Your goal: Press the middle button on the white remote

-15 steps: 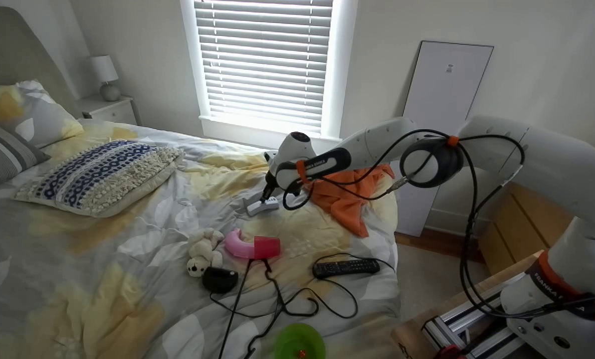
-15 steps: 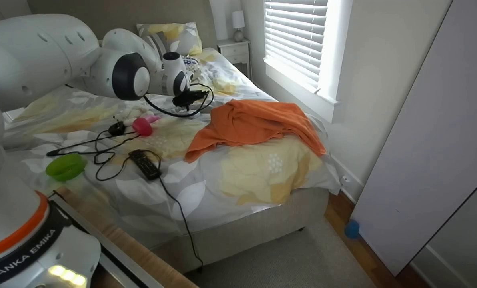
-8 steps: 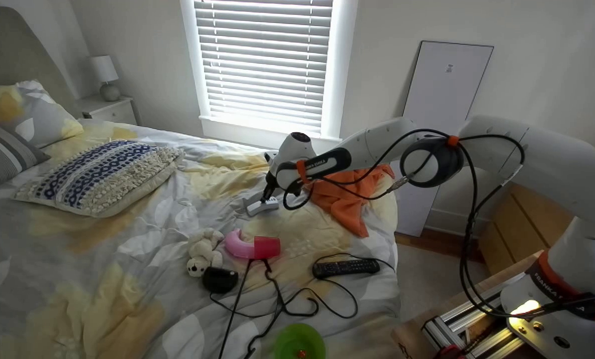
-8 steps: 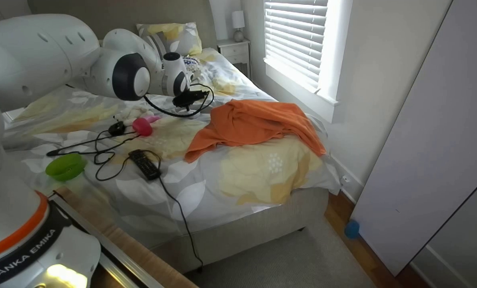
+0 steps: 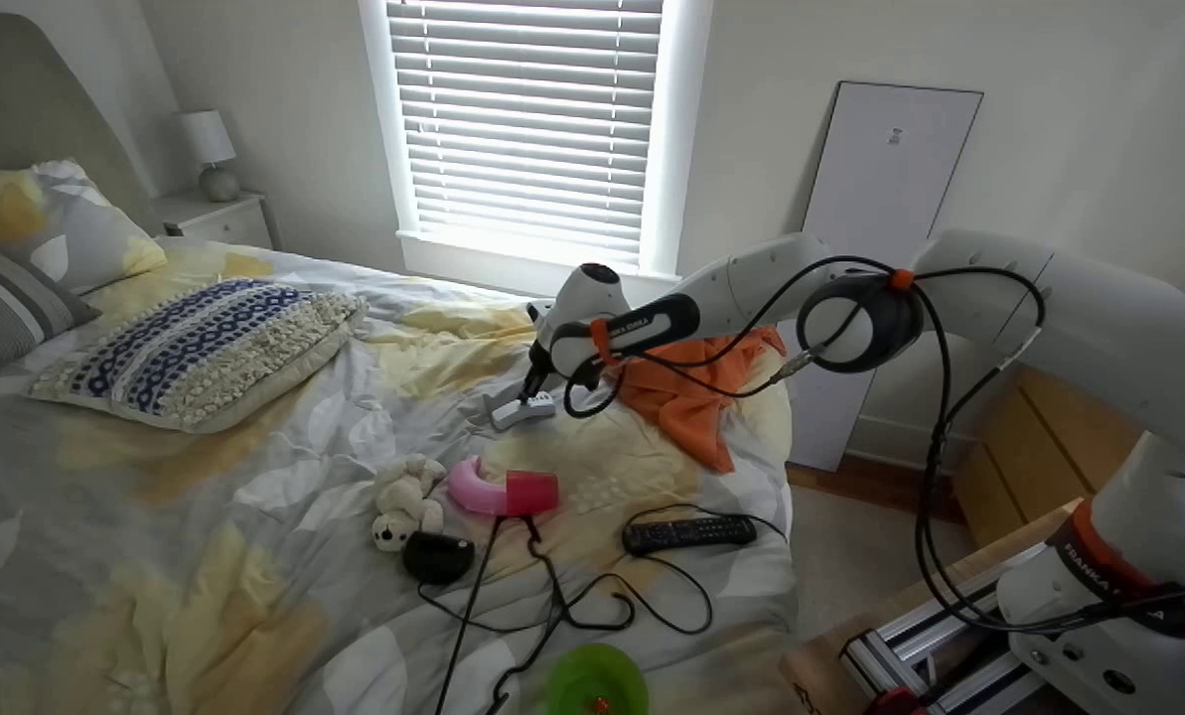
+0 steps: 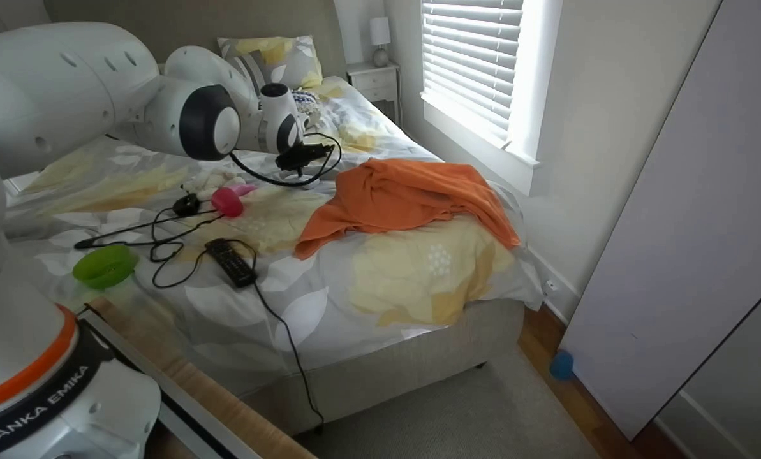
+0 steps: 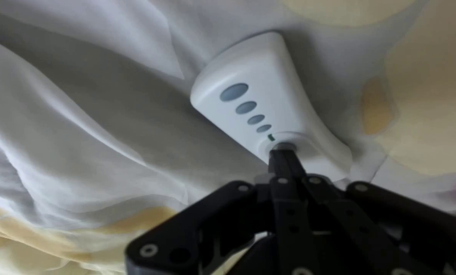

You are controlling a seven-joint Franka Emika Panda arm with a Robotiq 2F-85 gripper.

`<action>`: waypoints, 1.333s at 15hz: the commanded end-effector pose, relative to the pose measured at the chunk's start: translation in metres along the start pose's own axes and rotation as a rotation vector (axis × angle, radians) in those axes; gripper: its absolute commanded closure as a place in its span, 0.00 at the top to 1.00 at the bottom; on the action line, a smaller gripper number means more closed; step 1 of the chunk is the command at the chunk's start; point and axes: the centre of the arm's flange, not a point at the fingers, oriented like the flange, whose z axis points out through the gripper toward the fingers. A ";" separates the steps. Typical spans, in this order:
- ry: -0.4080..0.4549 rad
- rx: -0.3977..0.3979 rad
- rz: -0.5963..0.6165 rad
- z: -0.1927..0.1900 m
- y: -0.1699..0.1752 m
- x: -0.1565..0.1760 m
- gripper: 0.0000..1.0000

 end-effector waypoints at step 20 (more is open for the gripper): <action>-0.002 0.107 0.024 0.082 0.013 -0.007 0.00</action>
